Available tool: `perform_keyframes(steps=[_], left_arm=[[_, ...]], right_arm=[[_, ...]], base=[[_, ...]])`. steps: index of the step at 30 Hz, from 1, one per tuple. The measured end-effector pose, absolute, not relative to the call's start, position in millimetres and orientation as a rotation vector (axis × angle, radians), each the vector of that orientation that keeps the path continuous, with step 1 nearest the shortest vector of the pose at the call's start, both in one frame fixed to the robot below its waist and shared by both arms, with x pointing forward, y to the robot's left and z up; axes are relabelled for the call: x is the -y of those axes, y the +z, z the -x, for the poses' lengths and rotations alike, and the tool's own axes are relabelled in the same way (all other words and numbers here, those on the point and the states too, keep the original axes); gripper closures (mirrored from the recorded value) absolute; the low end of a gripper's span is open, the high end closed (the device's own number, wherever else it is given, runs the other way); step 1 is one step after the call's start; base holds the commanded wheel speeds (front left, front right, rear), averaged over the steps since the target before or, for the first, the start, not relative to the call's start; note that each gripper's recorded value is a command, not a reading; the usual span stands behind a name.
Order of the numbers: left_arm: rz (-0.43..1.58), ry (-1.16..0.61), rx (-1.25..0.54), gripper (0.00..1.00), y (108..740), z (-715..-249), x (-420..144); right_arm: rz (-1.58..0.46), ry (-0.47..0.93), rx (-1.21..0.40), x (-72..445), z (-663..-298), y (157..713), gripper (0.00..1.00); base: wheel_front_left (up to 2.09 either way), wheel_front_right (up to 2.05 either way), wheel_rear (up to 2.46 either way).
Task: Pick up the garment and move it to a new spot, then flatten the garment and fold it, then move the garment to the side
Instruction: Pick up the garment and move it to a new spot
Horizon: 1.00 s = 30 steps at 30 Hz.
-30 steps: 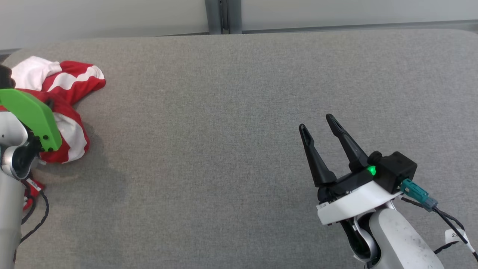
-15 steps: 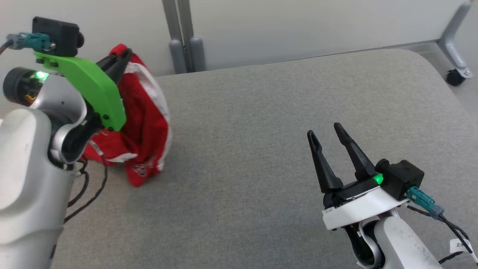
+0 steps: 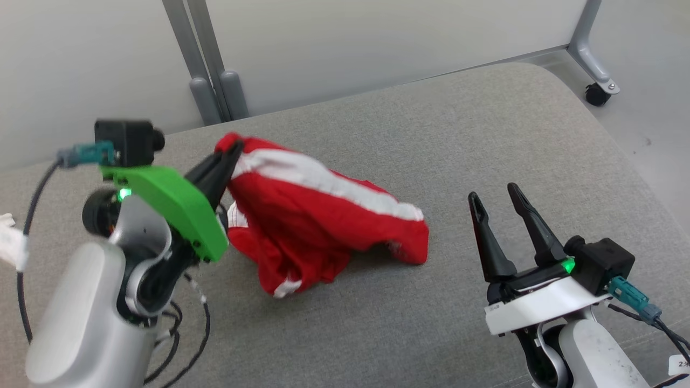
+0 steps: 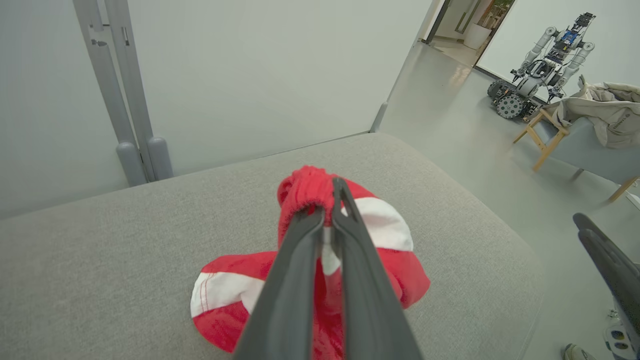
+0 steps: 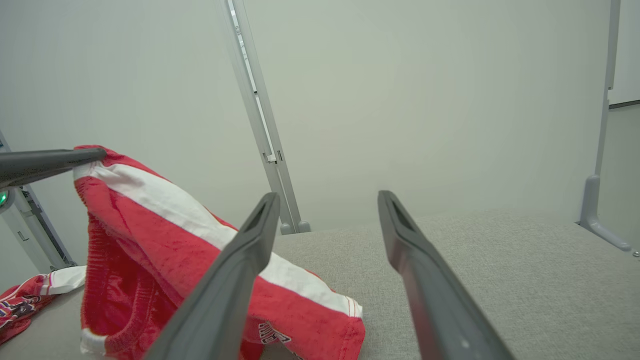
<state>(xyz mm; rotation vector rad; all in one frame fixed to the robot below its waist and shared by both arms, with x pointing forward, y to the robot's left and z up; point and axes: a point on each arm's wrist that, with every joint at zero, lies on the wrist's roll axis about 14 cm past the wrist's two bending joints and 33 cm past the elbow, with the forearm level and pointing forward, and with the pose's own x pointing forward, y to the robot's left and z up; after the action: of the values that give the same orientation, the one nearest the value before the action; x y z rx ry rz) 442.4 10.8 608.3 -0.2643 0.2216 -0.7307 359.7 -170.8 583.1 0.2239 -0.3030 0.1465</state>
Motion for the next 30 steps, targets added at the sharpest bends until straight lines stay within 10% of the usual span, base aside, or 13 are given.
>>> perform_keyframes(steps=[10,11,12,13,30], left_arm=[[0.395,-0.447,-0.504,0.99,457.7,-407.0,-88.2],[0.405,-0.432,-0.506,0.91,451.7,-404.4,-91.6],[0.421,-0.415,-0.512,0.62,445.7,-402.1,-94.6],[0.427,-0.403,-0.517,0.0,440.8,-399.9,-96.7],[0.249,-0.244,-0.148,0.0,484.6,-405.8,-148.1]], right_arm=[[-0.212,0.181,0.261,162.5,-365.1,570.9,0.0],[-0.211,0.19,0.258,159.8,-365.8,570.3,0.0],[-0.21,0.198,0.256,157.6,-366.5,569.9,0.0],[-0.208,0.204,0.254,156.3,-367.0,569.5,0.0],[-0.18,0.232,0.278,153.7,-365.5,577.9,0.0]], base=[[0.0,0.0,0.0],[0.0,0.0,0.0],[0.0,0.0,0.0],[0.0,0.0,0.0],[0.0,0.0,0.0]])
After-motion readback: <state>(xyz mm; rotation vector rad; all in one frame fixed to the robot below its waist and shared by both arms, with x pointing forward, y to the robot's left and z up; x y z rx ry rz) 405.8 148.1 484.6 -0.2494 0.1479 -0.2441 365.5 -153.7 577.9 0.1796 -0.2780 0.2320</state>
